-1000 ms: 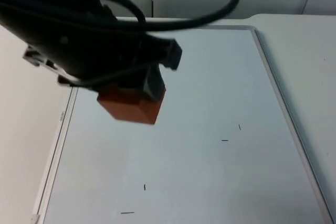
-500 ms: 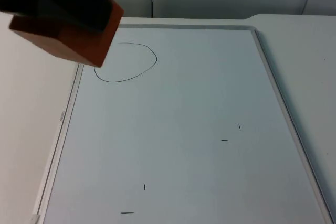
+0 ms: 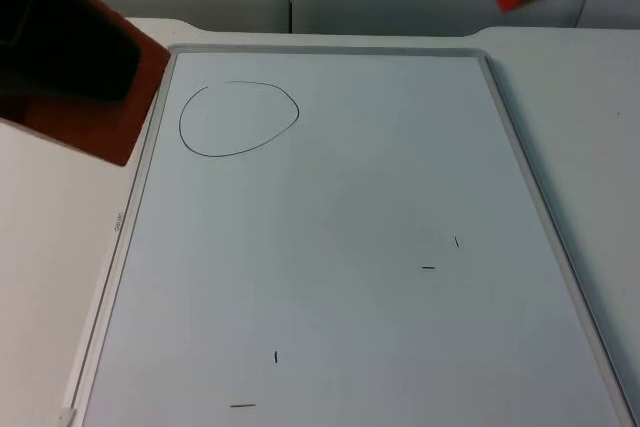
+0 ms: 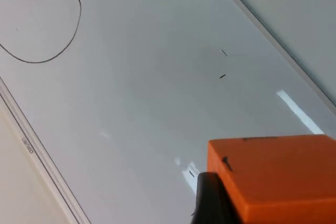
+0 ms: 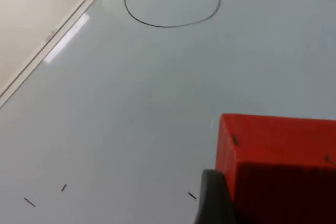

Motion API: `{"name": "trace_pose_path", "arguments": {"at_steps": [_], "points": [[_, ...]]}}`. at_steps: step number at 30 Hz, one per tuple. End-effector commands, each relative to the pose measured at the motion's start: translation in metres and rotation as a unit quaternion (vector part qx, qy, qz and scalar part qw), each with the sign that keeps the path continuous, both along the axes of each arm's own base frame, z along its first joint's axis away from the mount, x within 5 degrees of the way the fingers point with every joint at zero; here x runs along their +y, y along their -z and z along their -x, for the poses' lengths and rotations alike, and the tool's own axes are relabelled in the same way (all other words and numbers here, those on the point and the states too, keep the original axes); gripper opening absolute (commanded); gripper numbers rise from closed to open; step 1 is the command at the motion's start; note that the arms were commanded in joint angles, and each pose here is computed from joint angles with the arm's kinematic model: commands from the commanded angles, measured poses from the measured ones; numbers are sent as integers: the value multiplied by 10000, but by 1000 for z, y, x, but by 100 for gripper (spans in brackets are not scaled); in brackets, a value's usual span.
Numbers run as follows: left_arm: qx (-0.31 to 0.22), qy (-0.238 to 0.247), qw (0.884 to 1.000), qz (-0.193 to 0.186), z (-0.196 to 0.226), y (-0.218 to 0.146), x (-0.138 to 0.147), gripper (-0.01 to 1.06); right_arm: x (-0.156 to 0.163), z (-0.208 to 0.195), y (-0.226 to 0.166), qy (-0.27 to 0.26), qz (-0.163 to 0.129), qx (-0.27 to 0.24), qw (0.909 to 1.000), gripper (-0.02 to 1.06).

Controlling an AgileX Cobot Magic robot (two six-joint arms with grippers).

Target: Pick up one cube with the left hand and another cube with the right hand. First place the cube in the right hand at the target position, then stack the cube in the left hand on top.

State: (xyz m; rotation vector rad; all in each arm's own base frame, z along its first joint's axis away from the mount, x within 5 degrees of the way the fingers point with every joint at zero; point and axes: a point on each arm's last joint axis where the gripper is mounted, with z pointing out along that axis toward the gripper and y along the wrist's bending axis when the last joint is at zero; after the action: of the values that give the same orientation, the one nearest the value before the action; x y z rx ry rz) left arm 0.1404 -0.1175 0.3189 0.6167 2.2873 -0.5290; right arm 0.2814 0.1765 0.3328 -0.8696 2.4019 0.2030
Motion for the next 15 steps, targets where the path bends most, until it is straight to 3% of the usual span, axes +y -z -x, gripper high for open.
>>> {"name": "trace_pose_path", "arguments": {"at_steps": [1,10,15], "points": [[-182,26,9998,95,1,-3,-1,19,23,-26,7,-382,32,165,9991,0],[-209,18,9997,126,0,-4,-1,19,79,-110,64,-821,323,568,9945,0],[-215,19,9997,119,0,-4,-1,19,102,-140,97,-785,258,530,9952,0]]}}
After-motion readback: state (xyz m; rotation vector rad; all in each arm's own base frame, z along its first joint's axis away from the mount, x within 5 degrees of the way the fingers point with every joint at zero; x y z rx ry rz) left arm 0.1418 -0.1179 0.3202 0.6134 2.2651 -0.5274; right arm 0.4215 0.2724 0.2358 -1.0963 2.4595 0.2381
